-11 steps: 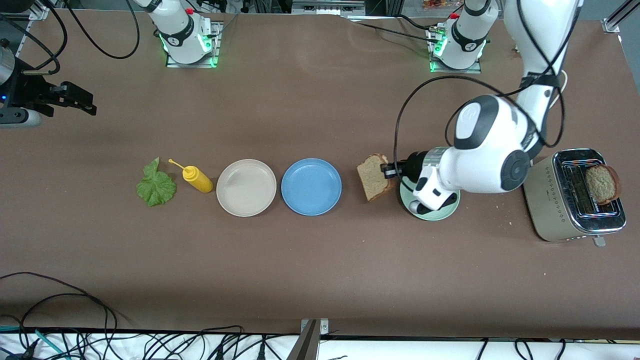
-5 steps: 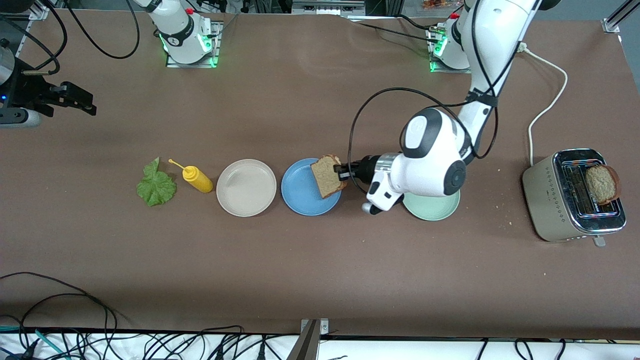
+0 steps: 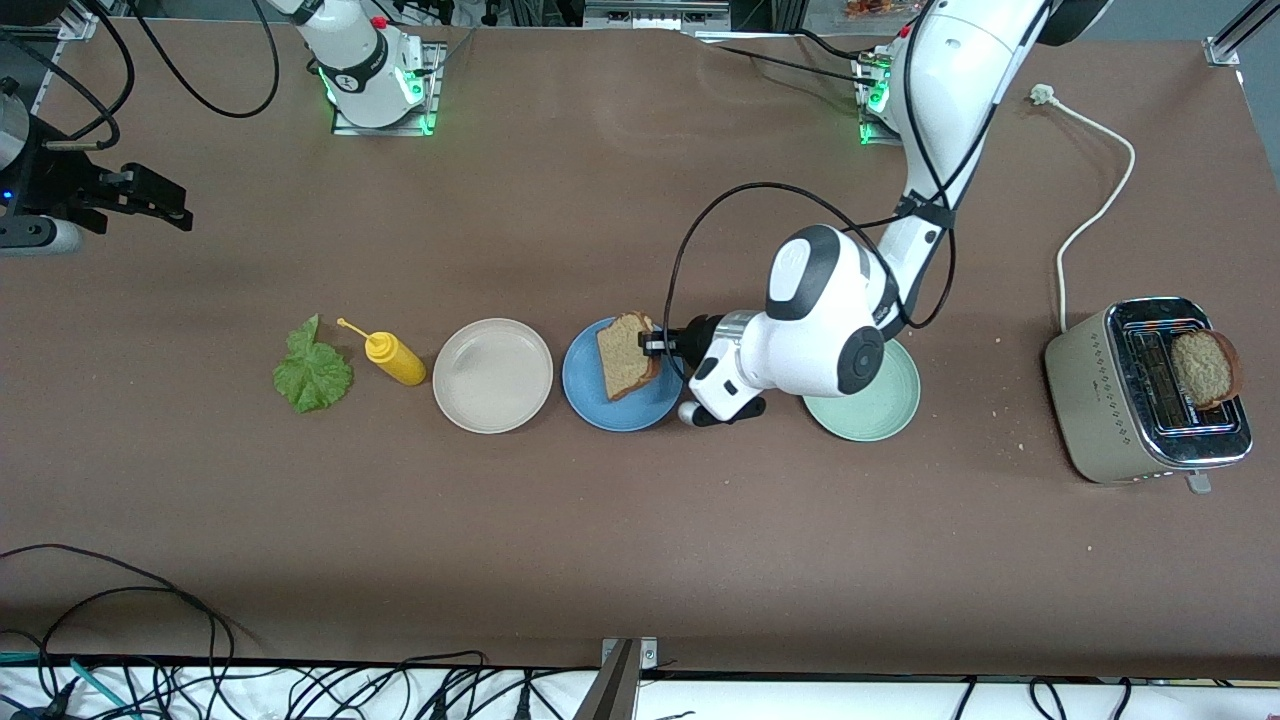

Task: Make sandwich in blue plate with both arms
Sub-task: 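Carry the bread slice with the left gripper over the blue plate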

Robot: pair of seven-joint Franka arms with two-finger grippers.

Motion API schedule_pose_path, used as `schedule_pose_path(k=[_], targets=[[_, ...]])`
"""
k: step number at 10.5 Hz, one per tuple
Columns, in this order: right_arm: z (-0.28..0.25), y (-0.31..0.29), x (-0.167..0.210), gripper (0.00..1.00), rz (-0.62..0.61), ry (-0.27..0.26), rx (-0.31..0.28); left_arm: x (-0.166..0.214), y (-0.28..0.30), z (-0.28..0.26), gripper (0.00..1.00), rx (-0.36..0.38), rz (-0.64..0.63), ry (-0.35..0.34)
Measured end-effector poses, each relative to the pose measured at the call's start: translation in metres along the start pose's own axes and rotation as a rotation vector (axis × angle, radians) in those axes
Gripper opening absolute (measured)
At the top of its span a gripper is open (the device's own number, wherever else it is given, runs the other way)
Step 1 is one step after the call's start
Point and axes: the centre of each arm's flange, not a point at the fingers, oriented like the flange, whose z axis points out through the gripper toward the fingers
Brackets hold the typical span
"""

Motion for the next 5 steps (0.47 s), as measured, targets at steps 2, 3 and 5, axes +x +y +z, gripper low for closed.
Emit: schedule_pose_path(k=[2, 3, 5], targets=[[0.000, 0.000, 0.000, 1.00, 0.000, 0.000, 0.000, -0.006, 0.004, 0.028, 0.09, 0.018, 0.054, -0.021], [0.000, 0.000, 0.000, 1.00, 0.000, 0.000, 0.000, -0.006, 0.006, 0.038, 0.09, 0.020, 0.061, -0.013], [0.000, 0.000, 0.000, 1.00, 0.000, 0.000, 0.000, -0.005, 0.007, 0.049, 0.09, 0.021, 0.069, 0.001]])
